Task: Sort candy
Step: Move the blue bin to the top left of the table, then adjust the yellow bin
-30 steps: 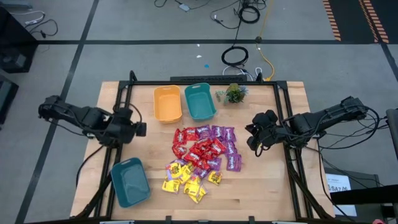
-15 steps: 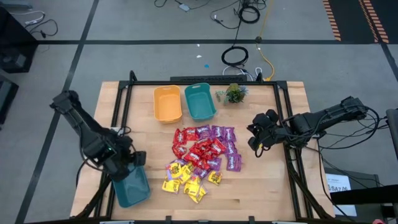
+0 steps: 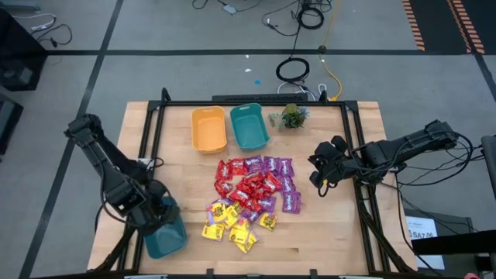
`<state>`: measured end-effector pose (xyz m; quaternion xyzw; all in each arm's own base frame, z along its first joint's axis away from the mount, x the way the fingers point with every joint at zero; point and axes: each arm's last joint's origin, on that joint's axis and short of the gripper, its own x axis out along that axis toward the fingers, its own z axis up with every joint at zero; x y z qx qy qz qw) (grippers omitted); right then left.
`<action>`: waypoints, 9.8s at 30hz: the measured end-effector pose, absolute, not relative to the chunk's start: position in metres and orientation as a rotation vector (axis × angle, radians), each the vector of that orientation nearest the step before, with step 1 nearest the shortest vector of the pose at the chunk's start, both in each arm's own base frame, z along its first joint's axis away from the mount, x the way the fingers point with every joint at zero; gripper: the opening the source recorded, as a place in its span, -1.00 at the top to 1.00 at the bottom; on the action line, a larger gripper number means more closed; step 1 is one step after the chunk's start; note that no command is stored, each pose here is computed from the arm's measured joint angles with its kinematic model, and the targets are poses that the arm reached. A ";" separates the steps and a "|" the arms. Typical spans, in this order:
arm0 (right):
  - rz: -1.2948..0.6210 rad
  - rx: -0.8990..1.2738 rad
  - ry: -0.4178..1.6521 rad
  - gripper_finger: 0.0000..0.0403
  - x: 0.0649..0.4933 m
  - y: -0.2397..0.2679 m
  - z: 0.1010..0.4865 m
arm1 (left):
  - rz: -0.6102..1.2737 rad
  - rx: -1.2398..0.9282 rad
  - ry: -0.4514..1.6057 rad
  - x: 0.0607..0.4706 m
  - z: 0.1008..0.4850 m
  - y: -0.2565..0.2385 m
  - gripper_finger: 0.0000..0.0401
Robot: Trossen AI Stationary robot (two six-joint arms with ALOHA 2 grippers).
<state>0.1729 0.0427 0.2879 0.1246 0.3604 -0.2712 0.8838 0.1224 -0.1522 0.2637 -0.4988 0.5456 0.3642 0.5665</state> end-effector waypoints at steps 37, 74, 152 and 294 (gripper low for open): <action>-0.570 0.262 0.745 0.84 0.173 0.043 0.288 | 0.539 -0.622 1.515 0.106 0.200 -0.112 0.32; -0.559 0.229 0.752 0.84 0.173 0.042 0.288 | 0.466 -0.517 1.256 0.163 0.291 -0.051 0.95; -0.724 0.396 0.629 0.84 0.232 0.048 0.258 | 0.256 -0.287 1.718 0.174 0.215 0.266 0.96; 0.111 -0.205 1.182 0.96 0.497 -0.103 0.211 | 0.329 -0.463 0.402 0.092 0.277 0.046 0.53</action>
